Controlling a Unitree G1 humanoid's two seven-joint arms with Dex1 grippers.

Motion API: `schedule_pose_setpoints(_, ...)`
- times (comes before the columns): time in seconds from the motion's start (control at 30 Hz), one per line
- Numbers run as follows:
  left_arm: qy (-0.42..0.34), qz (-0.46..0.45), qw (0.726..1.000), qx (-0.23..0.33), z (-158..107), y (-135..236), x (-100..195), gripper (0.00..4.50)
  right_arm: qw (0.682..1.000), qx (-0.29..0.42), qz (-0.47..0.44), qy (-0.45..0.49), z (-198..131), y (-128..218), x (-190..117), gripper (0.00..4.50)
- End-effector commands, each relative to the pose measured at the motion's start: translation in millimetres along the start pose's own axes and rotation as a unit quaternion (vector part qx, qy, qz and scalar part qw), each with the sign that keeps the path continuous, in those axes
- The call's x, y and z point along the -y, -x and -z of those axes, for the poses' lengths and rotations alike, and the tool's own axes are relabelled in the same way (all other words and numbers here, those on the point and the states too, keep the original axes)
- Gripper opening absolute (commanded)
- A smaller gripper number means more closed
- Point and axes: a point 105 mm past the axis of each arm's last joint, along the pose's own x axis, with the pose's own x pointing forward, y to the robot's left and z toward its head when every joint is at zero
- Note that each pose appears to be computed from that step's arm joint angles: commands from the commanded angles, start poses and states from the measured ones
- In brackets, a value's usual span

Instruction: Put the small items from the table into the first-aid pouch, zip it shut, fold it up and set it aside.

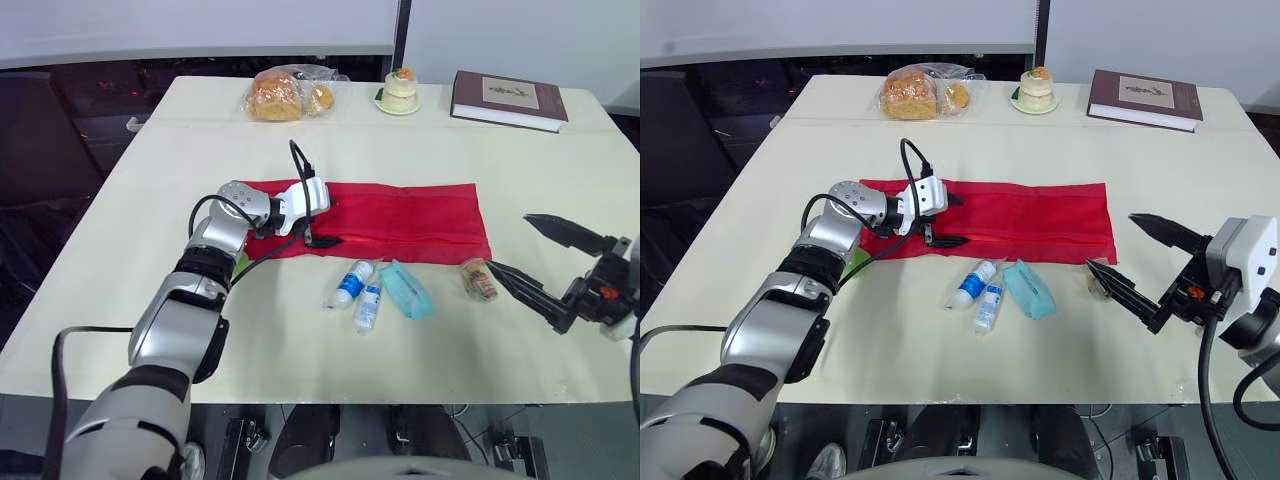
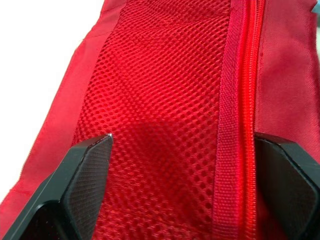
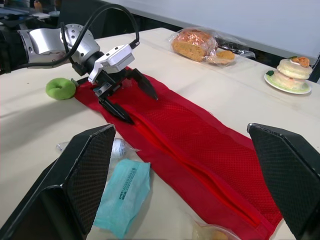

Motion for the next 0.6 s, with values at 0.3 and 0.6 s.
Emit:
schedule_pose_setpoints(0.3,-0.009,0.021,0.998,0.053,-22.8,-10.7,2.7,0.46,0.999,0.022,-0.028,0.026,-10.8,-3.2,-13.6,4.50)
schedule_pose_setpoints(0.6,-0.003,0.016,0.999,0.046,-17.2,-12.4,3.1,0.21,0.993,-0.022,-0.107,0.048,3.5,-13.2,-26.8,4.50)
